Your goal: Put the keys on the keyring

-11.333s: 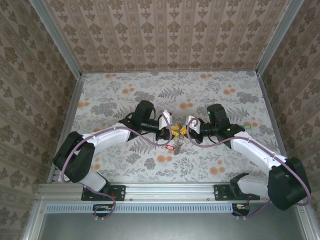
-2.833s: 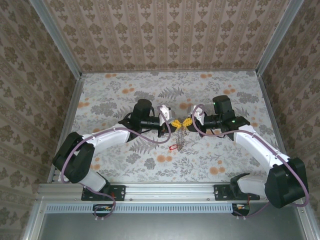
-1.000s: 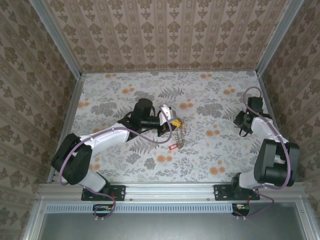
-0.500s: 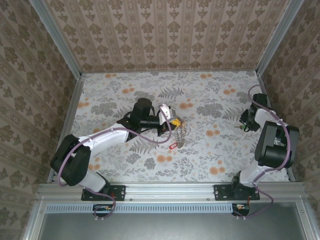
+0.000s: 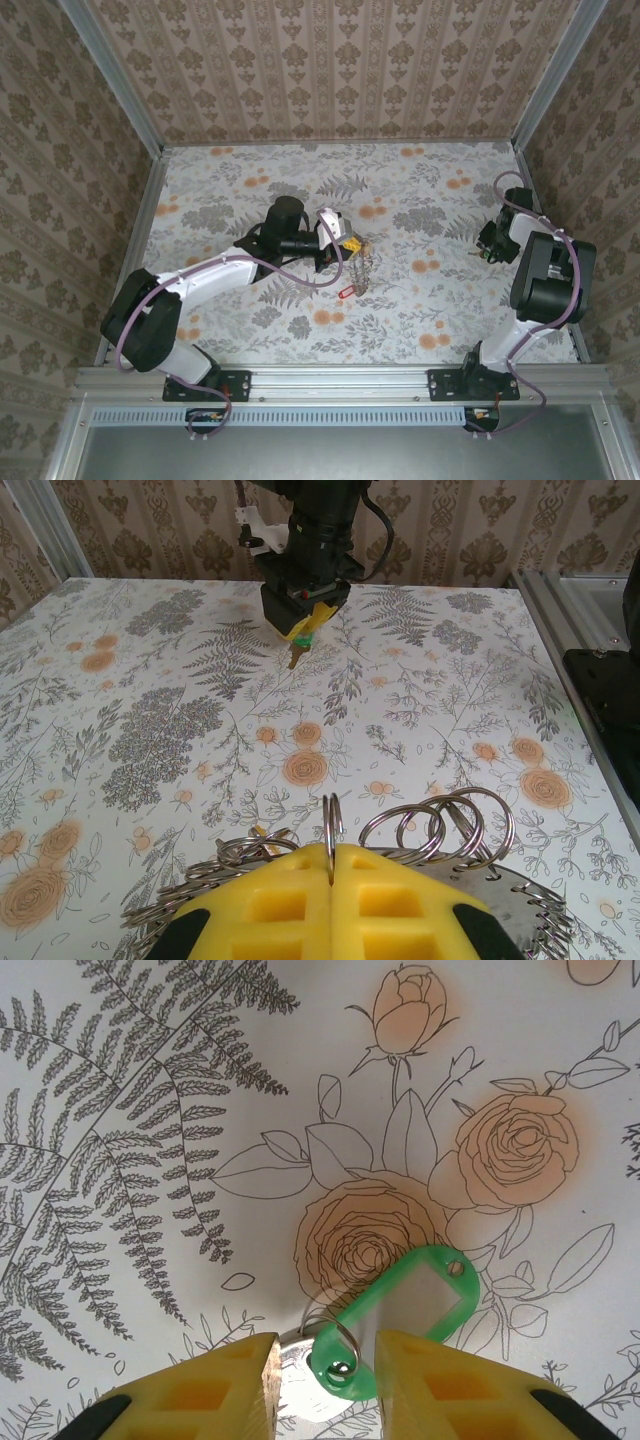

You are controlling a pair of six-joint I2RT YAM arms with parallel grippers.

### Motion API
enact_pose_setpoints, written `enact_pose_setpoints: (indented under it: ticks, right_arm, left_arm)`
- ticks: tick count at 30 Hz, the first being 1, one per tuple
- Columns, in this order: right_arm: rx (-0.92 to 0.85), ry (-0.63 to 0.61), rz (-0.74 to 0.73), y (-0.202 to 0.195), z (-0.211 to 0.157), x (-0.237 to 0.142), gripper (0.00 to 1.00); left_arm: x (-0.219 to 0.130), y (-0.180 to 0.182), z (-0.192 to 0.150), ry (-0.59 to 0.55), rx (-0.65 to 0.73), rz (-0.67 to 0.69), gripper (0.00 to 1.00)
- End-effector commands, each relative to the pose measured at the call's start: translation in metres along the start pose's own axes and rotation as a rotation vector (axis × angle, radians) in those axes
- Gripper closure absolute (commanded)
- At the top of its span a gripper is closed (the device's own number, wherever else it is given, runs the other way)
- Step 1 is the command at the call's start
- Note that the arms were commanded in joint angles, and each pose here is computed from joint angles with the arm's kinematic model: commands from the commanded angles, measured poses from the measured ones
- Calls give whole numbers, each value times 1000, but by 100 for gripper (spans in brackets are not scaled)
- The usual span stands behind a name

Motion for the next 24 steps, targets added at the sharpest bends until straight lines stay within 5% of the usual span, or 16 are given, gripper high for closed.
enact_pose_setpoints:
  ticks: [1, 24]
  right_arm:
    - [-16, 20, 19, 2, -2, -5, 69]
    - [-59, 30, 29, 3, -6, -3, 87]
  left_arm:
    - [-6, -9, 21, -56, 49, -13, 100]
    - [-4, -10, 21, -50, 38, -22, 100]
Point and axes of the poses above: each hand's point on the last joint's axis, 136 mm out from that joint toward the fingers, its own x axis out along the fingers, its own y axis along the line the jaws close on, z = x × y, the point moved 1 cm from there along -x, back along the fingers, and after that the axes turned 13 degrees about -x, right-handed, at the moved point
